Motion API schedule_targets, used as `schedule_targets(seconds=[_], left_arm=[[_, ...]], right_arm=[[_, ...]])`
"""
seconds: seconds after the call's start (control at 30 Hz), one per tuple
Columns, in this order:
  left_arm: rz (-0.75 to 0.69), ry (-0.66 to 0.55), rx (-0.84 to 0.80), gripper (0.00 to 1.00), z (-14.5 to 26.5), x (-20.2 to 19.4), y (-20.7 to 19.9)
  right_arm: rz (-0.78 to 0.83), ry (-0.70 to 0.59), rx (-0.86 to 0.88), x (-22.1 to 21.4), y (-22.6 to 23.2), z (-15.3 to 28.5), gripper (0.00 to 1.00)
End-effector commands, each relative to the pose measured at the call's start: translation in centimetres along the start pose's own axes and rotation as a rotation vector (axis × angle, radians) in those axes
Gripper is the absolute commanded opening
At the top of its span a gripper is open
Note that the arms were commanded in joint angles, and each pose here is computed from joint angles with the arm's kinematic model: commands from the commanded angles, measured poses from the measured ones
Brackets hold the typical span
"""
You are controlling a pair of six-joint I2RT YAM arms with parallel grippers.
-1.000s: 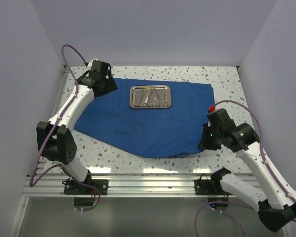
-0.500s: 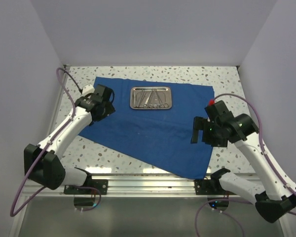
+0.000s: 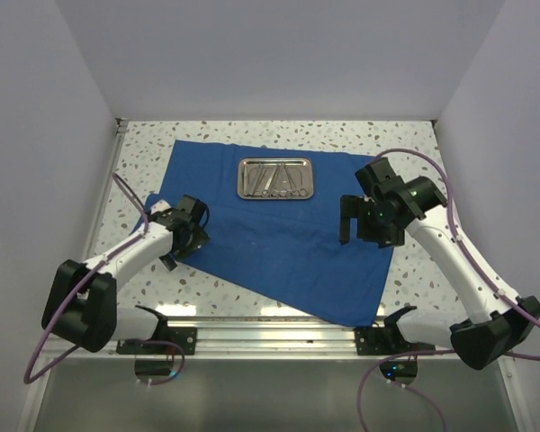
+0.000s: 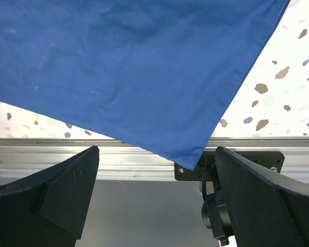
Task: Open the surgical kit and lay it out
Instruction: Open the surgical kit at the center of the board.
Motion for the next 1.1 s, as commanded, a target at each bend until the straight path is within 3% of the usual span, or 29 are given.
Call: schedule_targets(seconds=[0.0,0.23,0.33,0.37,0.47,0.7,0.83,1.03,1.07], left_arm=[[0.048,-0.034,-0.029,0.9,-1.7,0.3,-1.4],[0.029,0.075,0.026,0.86,-4.6,-2.4,-1.3],[0.042,0.09,0.011,0.7,-5.3,-3.3,-1.1],[0.037,0.098,0.016,0.47,-5.6,-3.6,-0.9],[-0.004,0.124,0.03,0.0,-6.0,-3.9,-1.0],[-0.062,0.2,0.013,0.0,-0.9,-5.7,0.4],[-0.127,0.26,-0.001,0.0,3.0,-7.2,2.4],[-0.236,0.351,-0.063,0.0,7.0,-8.3,3.0],[-0.249,0.379,-0.069,0.03,7.5,-8.6,3.0]], right_arm=[[0.036,0.042,-0.042,-1.2,-1.4,0.2,0.98],[0.057,0.034,-0.086,-1.6,-2.5,0.4,0.98],[0.06,0.034,-0.086,-1.5,-2.5,0.5,0.98],[0.062,0.035,-0.087,-1.5,-2.4,0.5,0.98],[0.076,0.029,-0.085,-1.1,-2.1,0.5,0.98],[0.108,-0.042,-0.09,2.3,-0.4,-0.2,0.98],[-0.03,-0.009,-0.028,6.2,1.3,-0.9,0.99],[-0.124,-0.024,0.024,11.7,4.3,-5.8,0.99],[-0.123,0.024,-0.015,12.3,4.7,-8.0,0.98]])
Point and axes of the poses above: each gripper's point midway between its finger pads, its own z axis back along the fingers, its own y axis along the line the jaws close on, x = y × z, the point moved 7 cm from there along z, back along the fingers, and after that the axes turned 13 degrees about -z, right-handed, at the moved point
